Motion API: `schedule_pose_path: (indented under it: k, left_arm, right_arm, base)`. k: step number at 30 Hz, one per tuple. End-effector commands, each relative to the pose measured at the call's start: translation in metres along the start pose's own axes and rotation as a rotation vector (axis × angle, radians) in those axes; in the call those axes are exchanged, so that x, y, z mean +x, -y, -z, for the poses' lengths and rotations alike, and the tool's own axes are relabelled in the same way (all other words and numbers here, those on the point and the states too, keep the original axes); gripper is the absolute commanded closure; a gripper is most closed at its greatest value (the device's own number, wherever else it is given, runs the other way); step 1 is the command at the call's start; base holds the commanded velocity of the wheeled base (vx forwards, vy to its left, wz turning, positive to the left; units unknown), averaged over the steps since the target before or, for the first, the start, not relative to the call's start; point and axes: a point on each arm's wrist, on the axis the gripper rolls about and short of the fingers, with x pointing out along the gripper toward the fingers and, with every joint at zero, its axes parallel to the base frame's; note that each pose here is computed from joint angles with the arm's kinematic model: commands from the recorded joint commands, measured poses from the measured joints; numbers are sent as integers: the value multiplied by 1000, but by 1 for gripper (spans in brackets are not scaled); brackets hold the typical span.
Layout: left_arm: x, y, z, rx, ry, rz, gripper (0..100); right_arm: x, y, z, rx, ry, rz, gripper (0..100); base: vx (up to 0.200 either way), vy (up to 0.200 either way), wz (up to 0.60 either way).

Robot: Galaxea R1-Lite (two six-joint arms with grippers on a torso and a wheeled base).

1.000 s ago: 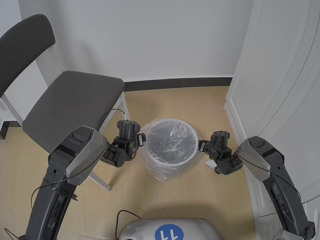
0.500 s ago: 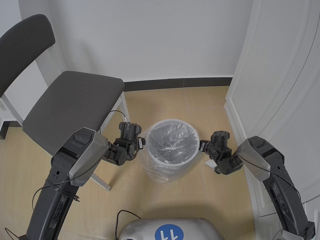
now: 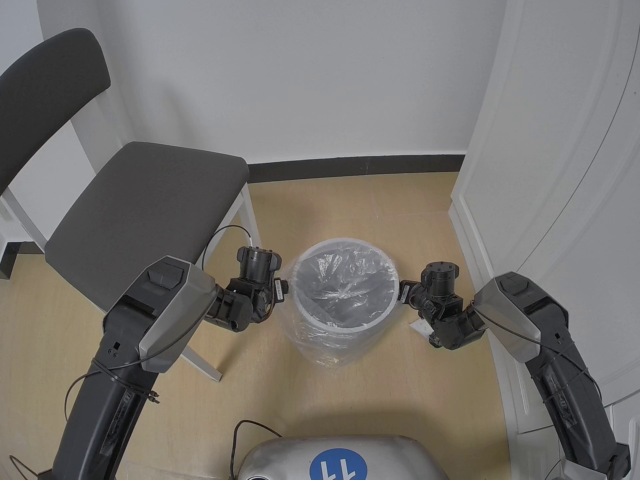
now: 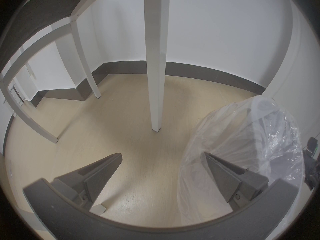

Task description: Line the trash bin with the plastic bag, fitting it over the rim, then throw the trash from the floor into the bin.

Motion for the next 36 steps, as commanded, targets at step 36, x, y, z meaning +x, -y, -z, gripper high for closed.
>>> schedule_pose_path:
  k: [36]
  left_arm:
    - [-104,28,-39,64,-9,129,0]
  right_arm:
    - [-24,4,-2,-113,-217,47,0]
  base:
    - [0,0,0]
